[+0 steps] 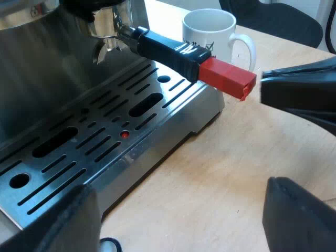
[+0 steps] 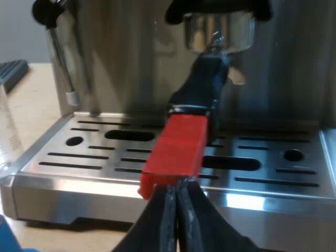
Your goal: Grind coffee beans and then tamp
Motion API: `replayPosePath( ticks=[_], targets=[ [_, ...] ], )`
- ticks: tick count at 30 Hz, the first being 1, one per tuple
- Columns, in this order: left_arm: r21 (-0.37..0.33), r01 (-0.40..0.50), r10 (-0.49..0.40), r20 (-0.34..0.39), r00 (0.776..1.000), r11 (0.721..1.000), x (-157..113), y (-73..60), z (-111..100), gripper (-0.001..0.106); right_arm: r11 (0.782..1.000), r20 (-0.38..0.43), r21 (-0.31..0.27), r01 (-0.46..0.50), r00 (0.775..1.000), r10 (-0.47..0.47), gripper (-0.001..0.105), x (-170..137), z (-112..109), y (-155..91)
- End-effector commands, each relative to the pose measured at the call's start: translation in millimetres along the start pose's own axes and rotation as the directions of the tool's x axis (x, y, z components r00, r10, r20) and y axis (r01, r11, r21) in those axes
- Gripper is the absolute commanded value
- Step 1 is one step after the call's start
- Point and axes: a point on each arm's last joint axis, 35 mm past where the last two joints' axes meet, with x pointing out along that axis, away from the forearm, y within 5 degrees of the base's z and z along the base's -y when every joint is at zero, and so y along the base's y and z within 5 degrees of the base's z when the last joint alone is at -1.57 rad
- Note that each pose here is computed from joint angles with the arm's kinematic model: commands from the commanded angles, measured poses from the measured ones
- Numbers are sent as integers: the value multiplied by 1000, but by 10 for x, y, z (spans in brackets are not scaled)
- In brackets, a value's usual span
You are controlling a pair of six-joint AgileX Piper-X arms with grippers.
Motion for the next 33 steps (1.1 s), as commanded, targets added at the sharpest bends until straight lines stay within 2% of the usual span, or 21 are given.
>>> replayPosePath(
  ticks=[1, 7, 11, 13, 16, 17, 19, 20, 21, 23, 28, 30, 33],
  targets=[
    [15, 12, -12, 16, 1000, 1000, -2, -11, 26, 66, 999, 16, -1, 54, 998, -54, 0, -73, 33, 34],
    [15, 12, -12, 16, 1000, 1000, -2, -11, 26, 66, 1000, 37, -15, -16, 999, 17, 0, -225, 40, 135],
    [6, 12, -12, 16, 1000, 1000, -2, -11, 26, 66, 995, 61, -95, -24, 998, 30, 0, -376, 76, 178],
    [6, 12, -12, 16, 1000, 1000, -2, -11, 26, 66, 993, 75, -112, -32, 996, 40, 2, -441, 112, 179],
    [-11, 13, -12, 16, 1000, 1000, -2, -11, 26, 66, 996, 96, -83, -34, 994, 42, 17, -519, 199, 140],
    [-17, 13, -12, 16, 1000, 1000, -2, -11, 26, 66, 996, 104, -77, -33, 994, 41, 27, -538, 242, 112],
    [-20, 22, -21, 16, 1000, 1000, -2, -15, 26, 66, 996, 110, -79, -34, 993, 43, 34, -551, 270, 93],
    [-18, 27, -27, 20, 999, 999, -10, -20, 29, 66, 998, 125, -61, -33, 991, 40, 49, -576, 350, 30],
    [-15, 28, -27, 27, 999, 1000, -24, -26, 35, 66, 998, 131, -61, -29, 991, 37, 54, -587, 392, 0],
    [-6, 29, -29, 46, 999, 1000, -58, -42, 49, 66, 997, 141, -68, -20, 990, 30, 58, -605, 469, -46],
    [25, 33, -36, 113, 993, 999, -185, -98, 92, 66, 996, 150, -85, -1, 989, 14, 58, -651, 731, -149],
    [39, 34, -40, 143, 989, 999, -243, -124, 108, 66, 993, 139, -114, 5, 990, 11, 58, -662, 856, -164],
    [50, 35, -43, 166, 985, 998, -288, -143, 120, 66, 990, 128, -143, 9, 992, 9, 58, -665, 932, -160]
  ],
)
